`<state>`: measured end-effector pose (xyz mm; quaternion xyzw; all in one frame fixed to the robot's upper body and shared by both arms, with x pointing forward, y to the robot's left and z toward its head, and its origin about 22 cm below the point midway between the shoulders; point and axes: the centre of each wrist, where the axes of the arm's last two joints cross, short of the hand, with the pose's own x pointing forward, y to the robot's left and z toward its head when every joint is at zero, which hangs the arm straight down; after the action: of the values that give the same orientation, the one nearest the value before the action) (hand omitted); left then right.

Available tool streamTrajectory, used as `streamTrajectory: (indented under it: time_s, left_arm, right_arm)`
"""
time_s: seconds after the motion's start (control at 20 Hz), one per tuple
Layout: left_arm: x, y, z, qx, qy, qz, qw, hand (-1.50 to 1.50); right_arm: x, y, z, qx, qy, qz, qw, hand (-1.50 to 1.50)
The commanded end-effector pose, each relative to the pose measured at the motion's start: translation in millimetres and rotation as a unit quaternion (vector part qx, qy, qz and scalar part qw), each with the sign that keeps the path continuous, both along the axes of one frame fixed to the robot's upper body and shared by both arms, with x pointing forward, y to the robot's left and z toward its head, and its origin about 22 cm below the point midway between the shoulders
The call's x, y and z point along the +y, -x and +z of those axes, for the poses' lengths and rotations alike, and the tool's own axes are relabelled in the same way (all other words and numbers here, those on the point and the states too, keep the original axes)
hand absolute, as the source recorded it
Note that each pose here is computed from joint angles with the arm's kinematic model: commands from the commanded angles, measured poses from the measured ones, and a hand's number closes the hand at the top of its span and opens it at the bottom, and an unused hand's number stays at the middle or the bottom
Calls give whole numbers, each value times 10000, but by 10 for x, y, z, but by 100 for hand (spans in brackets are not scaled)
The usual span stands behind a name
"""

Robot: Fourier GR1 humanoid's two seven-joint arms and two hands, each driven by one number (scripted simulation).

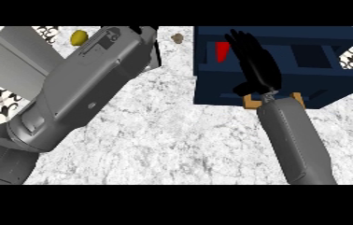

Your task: Pick up the can, place it into the drawer and close the drawer

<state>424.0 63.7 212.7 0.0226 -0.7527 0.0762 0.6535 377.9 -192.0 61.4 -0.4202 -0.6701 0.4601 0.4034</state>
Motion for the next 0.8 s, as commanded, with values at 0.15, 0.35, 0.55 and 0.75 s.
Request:
streamTrajectory:
  time_s: [0.15,0.35,0.55,0.75]
  left_arm:
    - [278,88,-143,27,-37,-80,10000,-150]
    - [234,137,-57,83,-6,-61,9999,-150]
    - [453,97,124,8,77,-33,10000,-150]
    - [409,169,127,-5,29,-64,10000,-150]
  right_arm:
    - [-79,-228,-326,-223,268,-399,9986,-150]
    - [-121,-301,-397,-293,195,-509,9981,-150]
    - [-27,-370,-420,-500,278,-622,9964,-150]
    - [30,-561,-182,-669,277,-715,9948,-150]
